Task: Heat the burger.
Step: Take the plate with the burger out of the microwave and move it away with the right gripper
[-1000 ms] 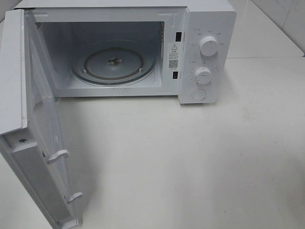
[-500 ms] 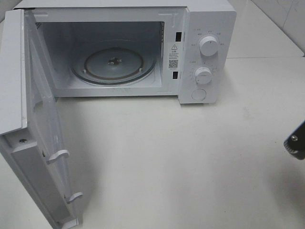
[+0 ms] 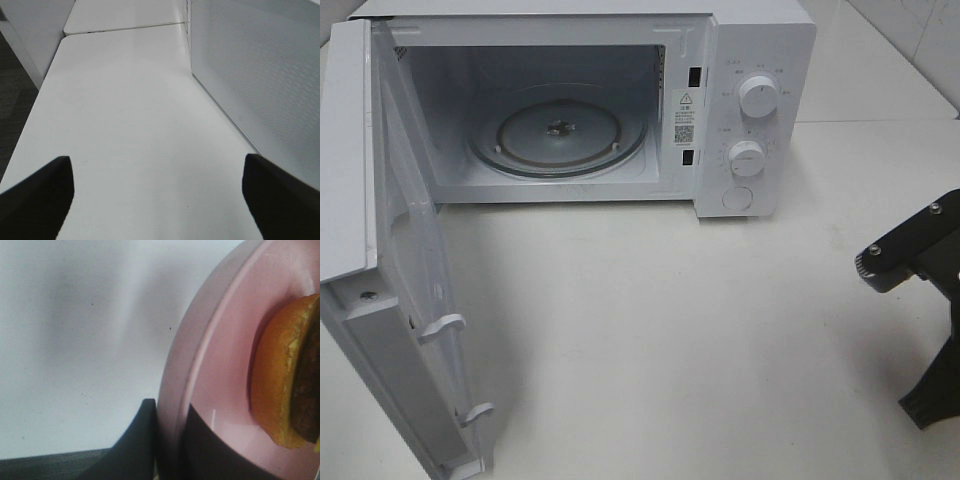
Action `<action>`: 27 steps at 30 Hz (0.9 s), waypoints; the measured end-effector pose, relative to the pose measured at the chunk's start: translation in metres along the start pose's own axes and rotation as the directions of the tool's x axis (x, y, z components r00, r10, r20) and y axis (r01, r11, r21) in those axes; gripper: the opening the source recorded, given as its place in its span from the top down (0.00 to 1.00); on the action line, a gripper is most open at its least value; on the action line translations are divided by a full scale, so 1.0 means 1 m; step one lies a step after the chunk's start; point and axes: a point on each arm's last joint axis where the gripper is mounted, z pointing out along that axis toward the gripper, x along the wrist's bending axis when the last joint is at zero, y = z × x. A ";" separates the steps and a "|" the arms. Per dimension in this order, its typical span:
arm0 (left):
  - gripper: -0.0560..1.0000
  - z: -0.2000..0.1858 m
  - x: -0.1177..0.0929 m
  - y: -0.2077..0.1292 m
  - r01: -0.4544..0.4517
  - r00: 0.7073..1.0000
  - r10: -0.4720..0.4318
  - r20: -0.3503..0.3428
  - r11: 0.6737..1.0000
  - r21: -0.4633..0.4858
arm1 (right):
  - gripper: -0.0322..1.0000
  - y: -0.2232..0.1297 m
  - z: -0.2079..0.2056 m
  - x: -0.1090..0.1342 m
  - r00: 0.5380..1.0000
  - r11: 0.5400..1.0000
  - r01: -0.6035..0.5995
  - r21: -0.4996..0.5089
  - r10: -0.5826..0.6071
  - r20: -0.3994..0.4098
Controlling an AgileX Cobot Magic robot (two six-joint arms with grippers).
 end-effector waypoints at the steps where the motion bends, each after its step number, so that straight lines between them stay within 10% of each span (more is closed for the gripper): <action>1: 0.16 0.000 0.000 0.000 0.000 1.000 0.000 0.000 1.000 0.000 | 0.87 0.003 0.004 0.004 1.000 1.000 -0.020 0.001 0.020 0.001; 27: 0.16 0.000 0.000 0.000 0.000 1.000 0.000 0.000 1.000 0.000 | 0.87 0.027 0.056 0.032 0.997 0.997 -0.081 -0.015 0.081 -0.010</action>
